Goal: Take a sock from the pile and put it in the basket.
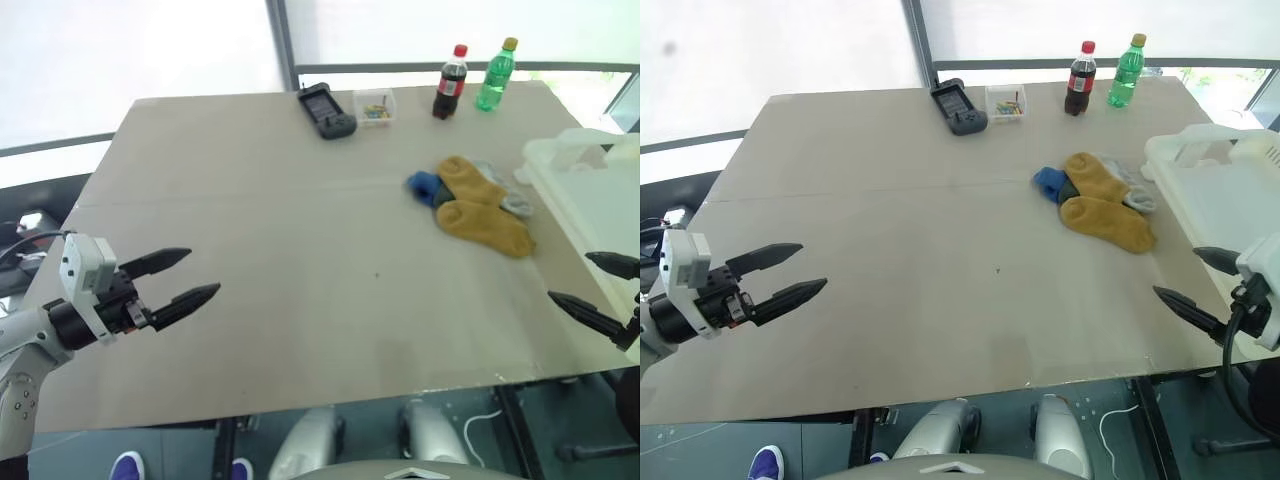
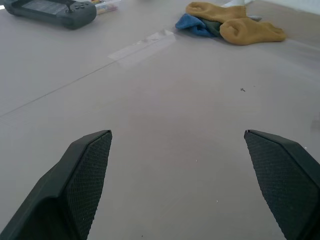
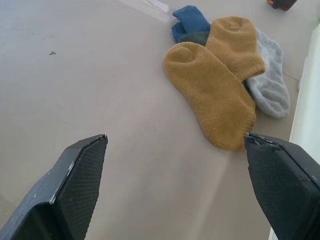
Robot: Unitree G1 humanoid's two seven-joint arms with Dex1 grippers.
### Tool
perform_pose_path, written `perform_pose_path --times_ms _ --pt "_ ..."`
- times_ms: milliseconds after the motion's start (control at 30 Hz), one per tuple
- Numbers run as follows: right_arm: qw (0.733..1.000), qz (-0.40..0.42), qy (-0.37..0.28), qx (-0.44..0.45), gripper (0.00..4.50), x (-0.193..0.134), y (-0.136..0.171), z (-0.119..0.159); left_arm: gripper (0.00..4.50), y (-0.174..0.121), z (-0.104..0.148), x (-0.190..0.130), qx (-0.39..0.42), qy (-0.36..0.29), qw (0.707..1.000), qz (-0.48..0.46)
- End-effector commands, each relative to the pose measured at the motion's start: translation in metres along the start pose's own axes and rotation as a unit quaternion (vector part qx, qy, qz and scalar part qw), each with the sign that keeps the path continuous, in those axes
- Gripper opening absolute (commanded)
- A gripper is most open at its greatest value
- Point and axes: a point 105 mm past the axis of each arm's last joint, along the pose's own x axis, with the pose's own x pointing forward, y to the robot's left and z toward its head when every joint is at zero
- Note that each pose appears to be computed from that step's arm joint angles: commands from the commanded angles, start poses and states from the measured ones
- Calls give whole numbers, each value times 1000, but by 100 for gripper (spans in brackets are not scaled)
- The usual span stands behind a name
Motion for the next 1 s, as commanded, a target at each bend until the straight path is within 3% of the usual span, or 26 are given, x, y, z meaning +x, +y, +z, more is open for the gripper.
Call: perform_pose_path --times_ms 33,767,1000 --pt "1000 -5 -15 -18 448 -1 0 9 450 5 14 -3 22 -11 1000 4" --pt "999 21 -36 -14 448 22 12 19 450 -4 20 14 1 -33 999 -31" --pt "994 -89 -10 -57 448 76 -2 6 450 -29 40 50 -5 -87 994 -72"
